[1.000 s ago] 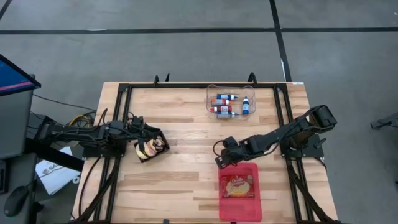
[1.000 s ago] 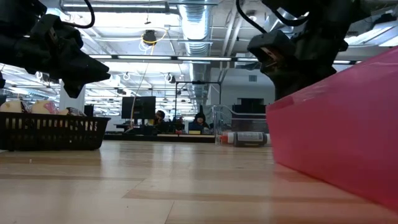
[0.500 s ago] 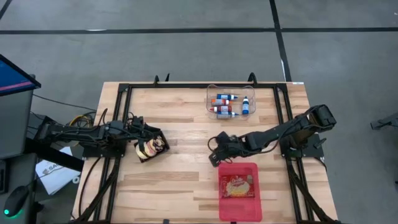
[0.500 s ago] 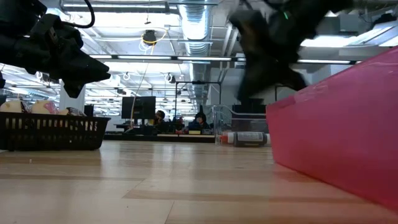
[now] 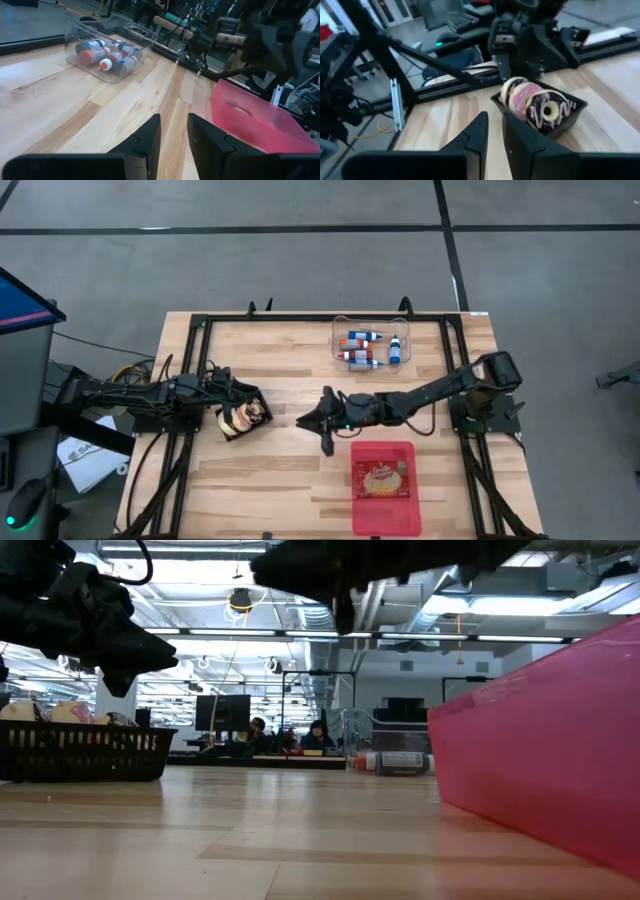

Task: Pick & Place Food Item
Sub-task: Return to Home Position

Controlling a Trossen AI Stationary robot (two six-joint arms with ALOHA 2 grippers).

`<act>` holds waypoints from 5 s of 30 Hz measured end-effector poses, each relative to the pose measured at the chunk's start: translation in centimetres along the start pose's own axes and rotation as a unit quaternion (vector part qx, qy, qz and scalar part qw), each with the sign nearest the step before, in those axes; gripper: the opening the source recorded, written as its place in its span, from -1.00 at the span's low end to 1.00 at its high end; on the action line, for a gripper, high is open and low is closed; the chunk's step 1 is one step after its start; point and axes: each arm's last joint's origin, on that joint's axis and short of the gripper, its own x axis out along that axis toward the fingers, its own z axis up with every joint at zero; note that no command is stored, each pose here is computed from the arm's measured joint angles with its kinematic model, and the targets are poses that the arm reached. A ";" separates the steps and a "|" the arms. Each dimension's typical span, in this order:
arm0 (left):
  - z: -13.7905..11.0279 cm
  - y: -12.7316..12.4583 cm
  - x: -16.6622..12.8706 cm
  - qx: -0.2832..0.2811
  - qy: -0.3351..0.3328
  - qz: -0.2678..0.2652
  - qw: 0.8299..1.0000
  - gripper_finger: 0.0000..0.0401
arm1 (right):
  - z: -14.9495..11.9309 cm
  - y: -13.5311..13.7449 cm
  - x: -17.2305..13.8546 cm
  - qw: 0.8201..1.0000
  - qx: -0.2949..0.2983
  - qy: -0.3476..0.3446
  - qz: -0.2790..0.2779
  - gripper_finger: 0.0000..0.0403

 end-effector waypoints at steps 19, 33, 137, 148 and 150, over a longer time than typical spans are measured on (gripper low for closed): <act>-0.2 0.0 0.2 0.002 0.010 0.002 1.000 -0.54 | -0.4 -5.5 -11.2 0.984 -0.143 -0.099 -0.048 -0.75; -0.2 0.0 0.2 0.002 0.008 0.004 1.000 -0.54 | -6.2 -8.9 -21.1 0.979 -0.090 -0.148 -0.110 -0.75; -0.2 0.0 0.2 0.002 0.009 0.003 1.000 -0.54 | -9.2 -9.6 -27.0 0.990 -0.074 -0.118 -0.013 -0.75; -0.2 0.0 0.2 0.002 0.008 0.004 1.000 -0.54 | -9.2 -9.6 -27.0 0.990 -0.074 -0.118 -0.013 -0.75; -0.2 0.0 0.2 0.002 0.008 0.004 1.000 -0.54 | -9.2 -9.6 -27.0 0.990 -0.074 -0.118 -0.013 -0.75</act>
